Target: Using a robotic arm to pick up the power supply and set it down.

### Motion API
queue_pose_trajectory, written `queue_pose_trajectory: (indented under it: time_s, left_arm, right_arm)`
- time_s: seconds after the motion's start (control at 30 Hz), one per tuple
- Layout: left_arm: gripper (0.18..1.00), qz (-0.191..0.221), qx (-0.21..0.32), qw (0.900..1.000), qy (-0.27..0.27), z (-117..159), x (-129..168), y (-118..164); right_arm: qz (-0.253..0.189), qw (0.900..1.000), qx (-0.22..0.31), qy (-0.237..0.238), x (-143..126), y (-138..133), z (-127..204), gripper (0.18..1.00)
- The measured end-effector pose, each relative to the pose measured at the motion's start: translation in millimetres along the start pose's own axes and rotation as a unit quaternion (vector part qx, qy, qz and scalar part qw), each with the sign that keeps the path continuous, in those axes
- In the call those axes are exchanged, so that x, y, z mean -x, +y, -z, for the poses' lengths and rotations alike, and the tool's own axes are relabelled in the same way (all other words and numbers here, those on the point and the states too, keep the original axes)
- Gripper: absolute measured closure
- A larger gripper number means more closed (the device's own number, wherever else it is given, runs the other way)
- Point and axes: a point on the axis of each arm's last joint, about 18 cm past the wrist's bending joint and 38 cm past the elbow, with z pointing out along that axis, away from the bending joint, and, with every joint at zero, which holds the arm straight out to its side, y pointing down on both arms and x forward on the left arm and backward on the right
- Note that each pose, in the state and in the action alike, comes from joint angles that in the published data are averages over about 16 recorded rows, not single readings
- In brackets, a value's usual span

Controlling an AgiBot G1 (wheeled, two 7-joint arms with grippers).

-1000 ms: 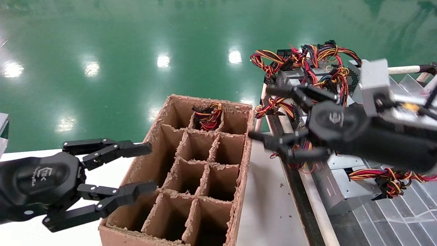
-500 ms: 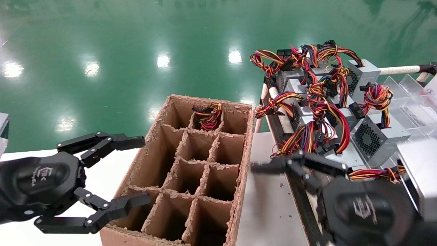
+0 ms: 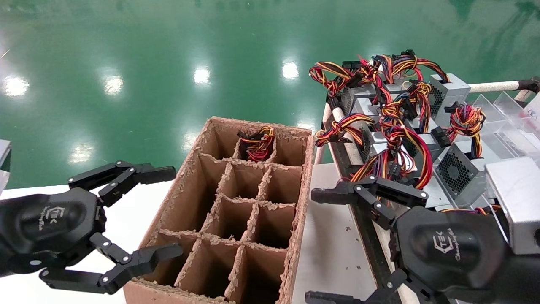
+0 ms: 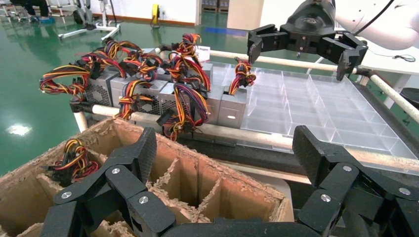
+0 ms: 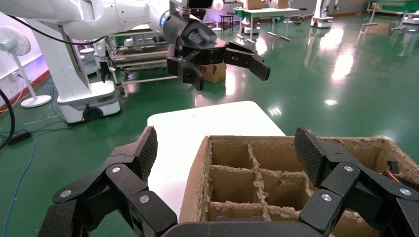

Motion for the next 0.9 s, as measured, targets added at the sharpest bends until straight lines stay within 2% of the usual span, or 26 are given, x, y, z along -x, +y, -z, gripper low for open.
queue_pose_trajectory:
  time_s: [0.9]
  left_arm:
    - [0.184, 0.0, 0.0, 1.0, 0.0, 0.0, 0.0, 0.0]
  right_arm:
    - [-0.001, 1.0, -0.002, 0.008, -5.7, 0.3, -0.4, 0.179]
